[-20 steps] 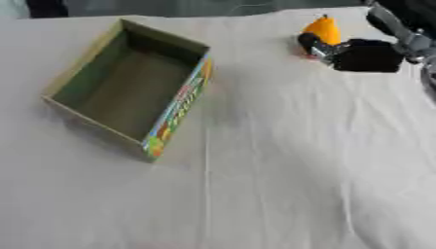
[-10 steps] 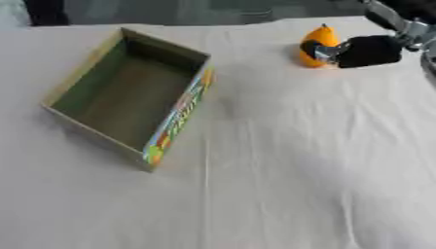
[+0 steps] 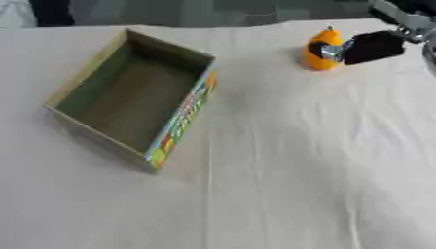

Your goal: Pick up objects on the table and place them in the box.

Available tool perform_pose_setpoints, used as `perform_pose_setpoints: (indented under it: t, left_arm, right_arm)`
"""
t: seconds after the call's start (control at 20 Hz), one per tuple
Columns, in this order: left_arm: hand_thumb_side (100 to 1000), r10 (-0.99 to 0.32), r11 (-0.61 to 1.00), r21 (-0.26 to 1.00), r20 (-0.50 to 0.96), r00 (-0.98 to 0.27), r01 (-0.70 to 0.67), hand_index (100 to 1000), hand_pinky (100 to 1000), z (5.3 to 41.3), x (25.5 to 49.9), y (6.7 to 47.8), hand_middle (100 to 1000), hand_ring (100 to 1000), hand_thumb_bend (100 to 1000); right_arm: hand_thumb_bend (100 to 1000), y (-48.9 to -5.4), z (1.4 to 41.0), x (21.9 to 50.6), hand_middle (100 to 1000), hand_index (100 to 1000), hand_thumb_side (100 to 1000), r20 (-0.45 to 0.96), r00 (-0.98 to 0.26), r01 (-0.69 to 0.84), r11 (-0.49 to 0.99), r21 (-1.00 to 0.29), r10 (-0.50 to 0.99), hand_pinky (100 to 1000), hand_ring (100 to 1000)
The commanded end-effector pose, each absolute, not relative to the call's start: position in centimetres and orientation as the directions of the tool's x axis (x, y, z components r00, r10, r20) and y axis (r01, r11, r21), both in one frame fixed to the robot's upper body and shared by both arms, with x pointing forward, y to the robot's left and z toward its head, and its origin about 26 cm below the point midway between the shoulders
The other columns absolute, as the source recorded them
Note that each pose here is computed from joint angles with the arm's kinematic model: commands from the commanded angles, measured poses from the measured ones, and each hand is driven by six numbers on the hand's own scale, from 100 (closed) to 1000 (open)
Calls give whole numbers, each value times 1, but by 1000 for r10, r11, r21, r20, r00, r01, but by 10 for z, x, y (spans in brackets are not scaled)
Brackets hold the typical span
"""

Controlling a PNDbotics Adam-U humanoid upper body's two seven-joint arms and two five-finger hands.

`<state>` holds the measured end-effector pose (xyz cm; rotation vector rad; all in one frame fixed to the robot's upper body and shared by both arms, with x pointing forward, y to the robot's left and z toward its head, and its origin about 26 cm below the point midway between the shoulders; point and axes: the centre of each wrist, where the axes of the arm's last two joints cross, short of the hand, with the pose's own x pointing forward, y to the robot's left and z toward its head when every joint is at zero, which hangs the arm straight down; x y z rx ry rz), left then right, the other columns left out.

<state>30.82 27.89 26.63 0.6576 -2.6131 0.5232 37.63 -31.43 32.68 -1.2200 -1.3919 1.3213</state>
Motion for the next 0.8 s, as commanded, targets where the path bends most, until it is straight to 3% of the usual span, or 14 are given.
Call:
perform_pose_setpoints:
  t: [0.05,0.45,0.8]
  left_arm:
    - [964,-372,829,-252,419,-828,-499,914,801,277,304,280,755,769,100]
    - [965,-367,834,-247,418,-831,-492,914,801,278,305,278,755,768,100]
    - [964,-363,837,-249,416,-834,-488,914,801,279,305,277,755,769,100]
  right_arm:
    - [521,-322,337,385,883,972,647,-43,-149,62,-35,-998,988,871,965]
    - [411,-331,346,412,887,991,552,-35,-133,-42,-41,-998,990,873,971]
    - [395,-344,339,435,889,993,536,-12,-78,-88,-19,-996,997,871,971]
